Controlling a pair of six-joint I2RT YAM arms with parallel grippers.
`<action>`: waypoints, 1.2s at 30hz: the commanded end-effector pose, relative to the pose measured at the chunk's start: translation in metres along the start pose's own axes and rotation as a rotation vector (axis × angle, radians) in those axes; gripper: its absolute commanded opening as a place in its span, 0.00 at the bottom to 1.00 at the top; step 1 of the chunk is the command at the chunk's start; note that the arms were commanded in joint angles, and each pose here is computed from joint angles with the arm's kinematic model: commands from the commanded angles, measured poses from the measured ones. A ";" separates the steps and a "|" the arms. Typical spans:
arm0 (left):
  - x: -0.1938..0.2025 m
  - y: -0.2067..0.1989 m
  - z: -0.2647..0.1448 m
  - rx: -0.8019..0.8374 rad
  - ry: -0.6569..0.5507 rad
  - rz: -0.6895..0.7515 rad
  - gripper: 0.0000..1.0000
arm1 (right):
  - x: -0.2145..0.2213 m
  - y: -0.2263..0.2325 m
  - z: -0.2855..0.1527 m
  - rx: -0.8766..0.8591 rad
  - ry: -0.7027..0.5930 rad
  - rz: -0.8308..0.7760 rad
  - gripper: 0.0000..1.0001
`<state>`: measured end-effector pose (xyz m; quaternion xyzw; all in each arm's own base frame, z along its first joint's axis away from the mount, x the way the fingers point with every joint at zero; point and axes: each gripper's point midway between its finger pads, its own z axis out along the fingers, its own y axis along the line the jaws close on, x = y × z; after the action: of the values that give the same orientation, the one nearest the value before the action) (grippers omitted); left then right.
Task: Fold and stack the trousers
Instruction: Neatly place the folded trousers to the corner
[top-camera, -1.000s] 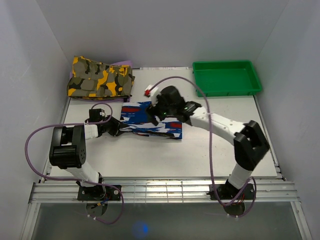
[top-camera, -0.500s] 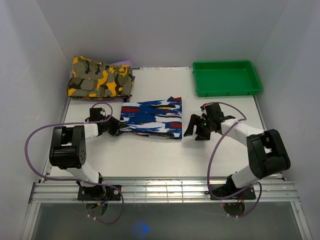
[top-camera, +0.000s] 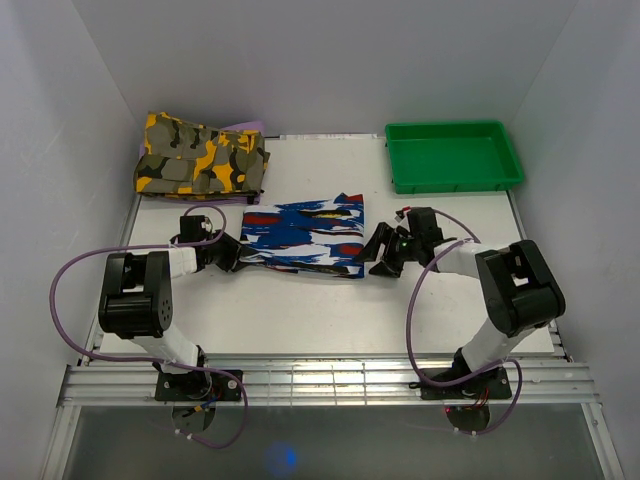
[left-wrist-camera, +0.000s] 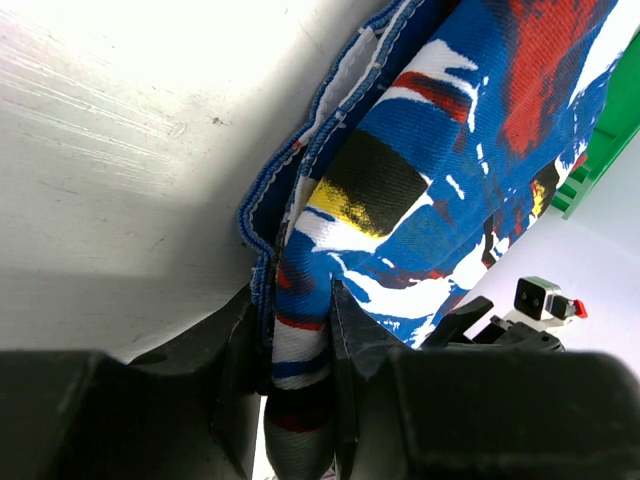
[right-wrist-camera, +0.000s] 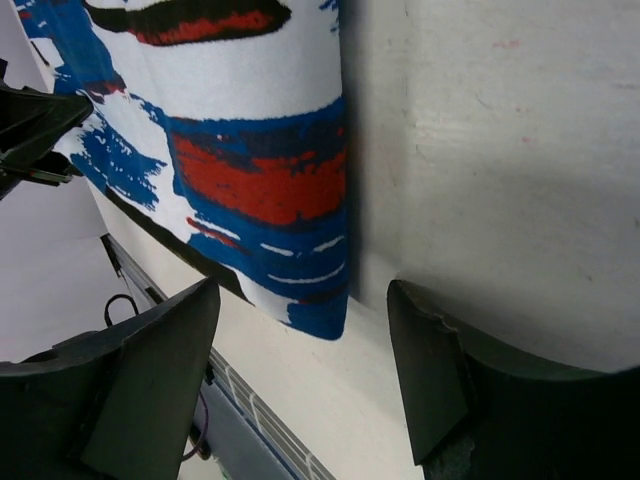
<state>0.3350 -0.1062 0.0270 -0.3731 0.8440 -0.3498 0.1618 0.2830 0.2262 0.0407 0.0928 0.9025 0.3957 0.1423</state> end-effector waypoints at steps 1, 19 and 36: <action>0.004 0.008 -0.002 -0.044 -0.006 0.016 0.00 | 0.011 -0.018 0.015 0.013 0.025 0.033 0.73; -0.005 0.002 -0.001 -0.045 -0.025 0.048 0.00 | 0.020 -0.003 0.035 0.006 0.041 -0.023 0.31; -0.071 -0.110 -0.056 -0.049 -0.334 0.860 0.00 | -0.050 0.101 -0.013 -0.013 -0.191 -0.530 0.08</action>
<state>0.3871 -0.0999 0.0888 -0.1412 0.9113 -0.2390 0.3040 0.3156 0.2711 0.0953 -0.0625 0.8913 0.3728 0.2505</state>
